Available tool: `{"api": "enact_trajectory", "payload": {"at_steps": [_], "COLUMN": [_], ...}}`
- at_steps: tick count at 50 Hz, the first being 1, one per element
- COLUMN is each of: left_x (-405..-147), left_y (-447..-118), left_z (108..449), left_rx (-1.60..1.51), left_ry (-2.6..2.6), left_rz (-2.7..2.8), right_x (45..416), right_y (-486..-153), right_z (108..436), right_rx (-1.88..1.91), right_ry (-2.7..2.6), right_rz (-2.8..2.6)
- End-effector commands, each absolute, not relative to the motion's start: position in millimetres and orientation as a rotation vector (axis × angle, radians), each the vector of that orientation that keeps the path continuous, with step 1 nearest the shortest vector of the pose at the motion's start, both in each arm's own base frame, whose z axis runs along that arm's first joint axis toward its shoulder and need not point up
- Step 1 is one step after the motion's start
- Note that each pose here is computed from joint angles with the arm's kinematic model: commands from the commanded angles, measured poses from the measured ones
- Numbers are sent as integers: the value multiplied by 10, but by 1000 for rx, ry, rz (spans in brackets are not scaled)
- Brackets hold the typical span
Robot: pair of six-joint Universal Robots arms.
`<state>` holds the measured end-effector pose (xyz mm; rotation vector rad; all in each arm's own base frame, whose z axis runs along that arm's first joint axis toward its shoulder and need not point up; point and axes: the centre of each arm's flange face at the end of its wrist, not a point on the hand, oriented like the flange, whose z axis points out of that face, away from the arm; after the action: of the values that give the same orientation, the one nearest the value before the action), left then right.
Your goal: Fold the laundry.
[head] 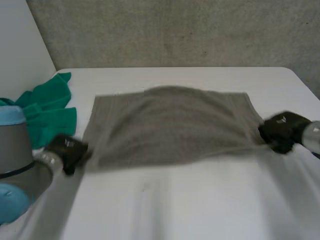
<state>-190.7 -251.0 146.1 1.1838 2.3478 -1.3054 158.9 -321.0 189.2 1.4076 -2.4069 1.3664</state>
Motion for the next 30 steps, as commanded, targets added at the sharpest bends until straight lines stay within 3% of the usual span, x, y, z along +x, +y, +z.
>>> {"api": "enact_trajectory", "payload": {"at_steps": [1,7,14,19,30], "left_x": [-1674,-1754,-2005,-2153,-2313], "left_y": [-1940,-2253,-2854,-3259,-3717], "left_z": [1544,1653,1761,1662,1382], "left_rx": [1460,1377,1164,1094,1043], "left_ry": [2357,2247,2166,2160,2098], "left_rz": [-902,-1121,-1492,-1592,-1625], "right_x": [1300,1310,1586,1645,1692], "right_y": [-2763,-2995,-3285,-3575,-3886], "right_z": [2032,1917,1787,1637,1411], "right_rx": [1640,1457,1405,1309,1216], "right_ry": [-2433,-2440,-2368,-2300,-2195], "right_rz": [993,1152,1329,1440,1441]}}
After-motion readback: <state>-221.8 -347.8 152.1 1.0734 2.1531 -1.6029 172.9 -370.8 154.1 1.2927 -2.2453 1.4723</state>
